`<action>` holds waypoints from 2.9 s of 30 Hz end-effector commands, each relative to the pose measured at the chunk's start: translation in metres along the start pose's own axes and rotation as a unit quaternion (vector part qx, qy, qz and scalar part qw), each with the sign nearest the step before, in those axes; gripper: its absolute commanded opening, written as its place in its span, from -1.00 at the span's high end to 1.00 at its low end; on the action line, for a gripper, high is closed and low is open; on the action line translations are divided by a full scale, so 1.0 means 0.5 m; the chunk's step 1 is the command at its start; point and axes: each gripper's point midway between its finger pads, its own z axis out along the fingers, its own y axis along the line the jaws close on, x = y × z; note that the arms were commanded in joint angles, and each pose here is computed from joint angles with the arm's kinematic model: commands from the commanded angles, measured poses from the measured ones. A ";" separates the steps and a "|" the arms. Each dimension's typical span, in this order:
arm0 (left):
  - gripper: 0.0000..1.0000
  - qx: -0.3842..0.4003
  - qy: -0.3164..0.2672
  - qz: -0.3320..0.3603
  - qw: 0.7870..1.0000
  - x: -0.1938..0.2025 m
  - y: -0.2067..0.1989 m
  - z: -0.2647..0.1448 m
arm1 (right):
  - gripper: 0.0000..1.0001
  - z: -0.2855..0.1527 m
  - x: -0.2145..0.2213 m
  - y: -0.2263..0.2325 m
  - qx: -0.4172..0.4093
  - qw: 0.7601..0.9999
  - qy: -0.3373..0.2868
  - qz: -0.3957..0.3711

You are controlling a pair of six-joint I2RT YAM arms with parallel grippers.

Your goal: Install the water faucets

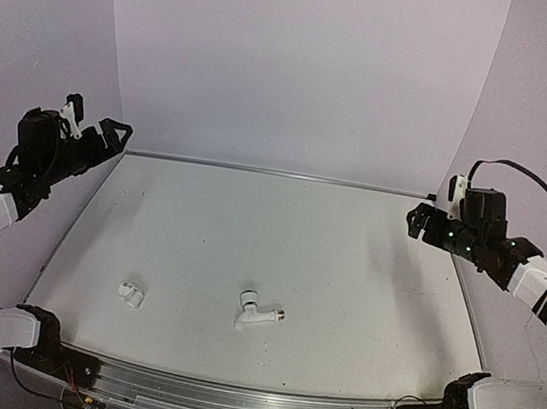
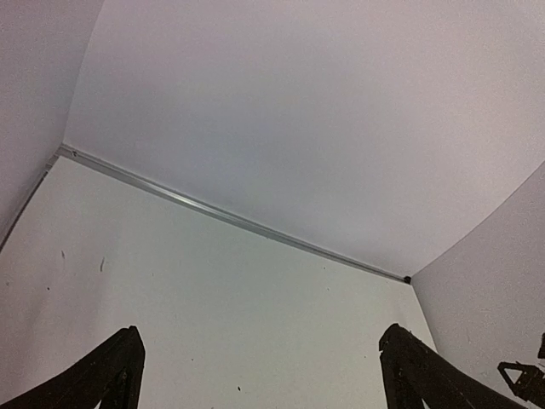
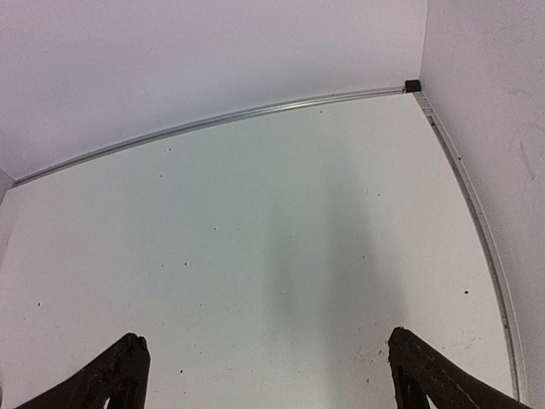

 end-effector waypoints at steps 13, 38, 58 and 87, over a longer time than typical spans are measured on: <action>-0.86 0.035 0.208 -0.082 0.974 0.263 0.015 0.063 | -0.96 0.161 0.223 0.135 0.048 0.975 0.202 -0.079; -0.48 0.081 0.481 0.070 0.870 0.763 -0.260 0.134 | -0.96 0.134 0.270 0.190 -0.033 0.972 0.226 -0.056; -0.42 -0.054 0.479 0.169 0.860 0.867 -0.210 0.083 | -0.97 0.106 0.283 0.181 -0.050 0.973 0.221 -0.045; 0.91 -0.034 0.361 0.225 0.904 0.732 -0.262 0.091 | -0.96 0.041 0.333 0.358 -0.309 0.914 0.263 -0.001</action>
